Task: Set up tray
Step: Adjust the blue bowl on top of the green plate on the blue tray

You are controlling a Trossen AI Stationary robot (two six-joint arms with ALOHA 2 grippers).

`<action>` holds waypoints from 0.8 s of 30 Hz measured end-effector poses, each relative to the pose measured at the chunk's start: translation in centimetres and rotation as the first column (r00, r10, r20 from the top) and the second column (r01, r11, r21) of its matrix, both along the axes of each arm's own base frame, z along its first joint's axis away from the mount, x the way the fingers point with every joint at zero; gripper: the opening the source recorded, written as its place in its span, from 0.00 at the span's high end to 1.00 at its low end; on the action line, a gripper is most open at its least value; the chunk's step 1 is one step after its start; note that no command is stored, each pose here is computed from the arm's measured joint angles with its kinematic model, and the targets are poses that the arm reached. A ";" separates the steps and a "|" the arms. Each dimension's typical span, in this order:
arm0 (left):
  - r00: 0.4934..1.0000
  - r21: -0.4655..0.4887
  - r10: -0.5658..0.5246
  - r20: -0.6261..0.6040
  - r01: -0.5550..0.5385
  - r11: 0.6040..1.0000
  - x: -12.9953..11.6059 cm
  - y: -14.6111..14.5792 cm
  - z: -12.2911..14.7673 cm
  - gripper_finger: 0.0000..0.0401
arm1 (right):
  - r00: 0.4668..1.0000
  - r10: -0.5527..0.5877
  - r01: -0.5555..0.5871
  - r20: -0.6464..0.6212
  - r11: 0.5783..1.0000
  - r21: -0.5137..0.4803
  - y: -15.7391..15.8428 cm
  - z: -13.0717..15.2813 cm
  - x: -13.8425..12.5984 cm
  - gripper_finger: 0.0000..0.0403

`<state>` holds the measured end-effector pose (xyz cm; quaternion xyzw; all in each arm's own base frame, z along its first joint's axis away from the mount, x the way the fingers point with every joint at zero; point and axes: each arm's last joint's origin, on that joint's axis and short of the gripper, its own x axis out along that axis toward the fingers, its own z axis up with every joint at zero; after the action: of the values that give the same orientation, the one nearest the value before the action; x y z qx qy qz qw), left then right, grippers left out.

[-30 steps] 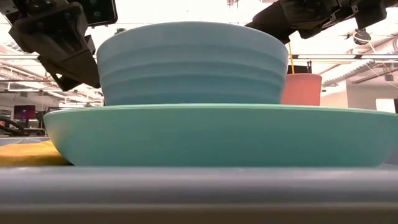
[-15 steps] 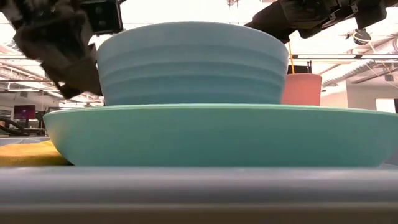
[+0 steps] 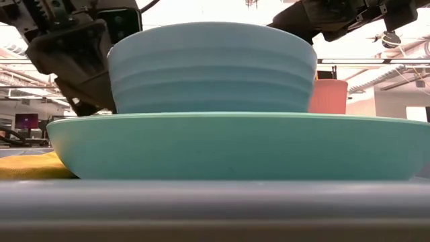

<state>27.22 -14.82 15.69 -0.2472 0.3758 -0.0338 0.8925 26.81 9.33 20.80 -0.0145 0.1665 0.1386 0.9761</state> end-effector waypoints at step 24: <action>0.994 0.075 0.011 0.111 -0.019 0.997 0.8 0.5 0.6 1.00 | 1.000 0.000 0.000 -0.006 1.000 -0.002 0.0 -0.1 0.0 0.75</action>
<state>28.00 -14.30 16.30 -0.2138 0.3252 -0.0265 0.9208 26.79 9.32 20.74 -0.0150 0.1695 0.1383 0.9757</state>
